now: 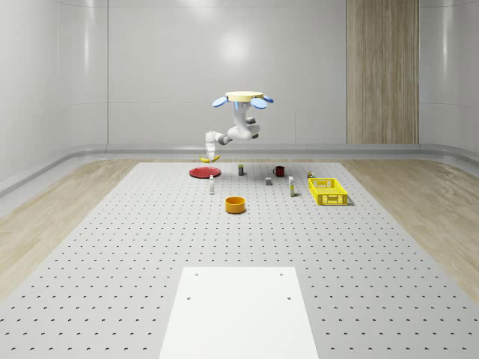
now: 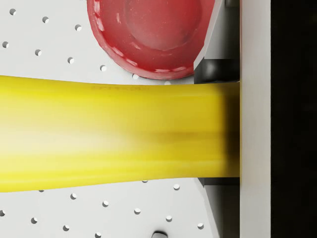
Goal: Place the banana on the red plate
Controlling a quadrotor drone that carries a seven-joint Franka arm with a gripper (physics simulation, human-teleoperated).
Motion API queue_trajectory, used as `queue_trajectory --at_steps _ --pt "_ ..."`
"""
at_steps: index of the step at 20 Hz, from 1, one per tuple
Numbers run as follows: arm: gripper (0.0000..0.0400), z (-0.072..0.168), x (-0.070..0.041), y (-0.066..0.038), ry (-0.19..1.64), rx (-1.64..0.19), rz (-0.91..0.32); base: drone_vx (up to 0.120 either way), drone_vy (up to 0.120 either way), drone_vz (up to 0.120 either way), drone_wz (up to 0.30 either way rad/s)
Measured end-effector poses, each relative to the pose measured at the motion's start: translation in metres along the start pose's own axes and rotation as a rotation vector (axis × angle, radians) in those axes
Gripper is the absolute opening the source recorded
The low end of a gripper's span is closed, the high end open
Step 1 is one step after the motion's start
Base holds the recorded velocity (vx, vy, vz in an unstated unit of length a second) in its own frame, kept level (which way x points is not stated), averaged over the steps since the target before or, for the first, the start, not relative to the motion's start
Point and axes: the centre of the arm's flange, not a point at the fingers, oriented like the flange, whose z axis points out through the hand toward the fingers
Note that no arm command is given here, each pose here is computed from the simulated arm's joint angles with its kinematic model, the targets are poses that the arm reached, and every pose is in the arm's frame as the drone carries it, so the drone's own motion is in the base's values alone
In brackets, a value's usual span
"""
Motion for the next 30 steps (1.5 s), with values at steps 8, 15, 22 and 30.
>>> queue_trajectory --at_steps 8,15,22,30 --pt "0.0190 0.0000 0.0000 0.0000 0.000 0.000 -0.010 0.010 -0.105 0.000 0.000" --pt "0.0190 0.0000 0.0000 0.0001 0.000 0.000 -0.012 0.120 -0.120 -0.046 0.000" --pt "0.0190 0.0000 0.0000 0.0001 0.000 0.000 -0.013 0.120 -0.120 -0.091 0.000" --pt "0.0190 0.0000 0.0000 0.0001 0.000 0.000 -0.013 0.075 -0.110 0.000 0.000"
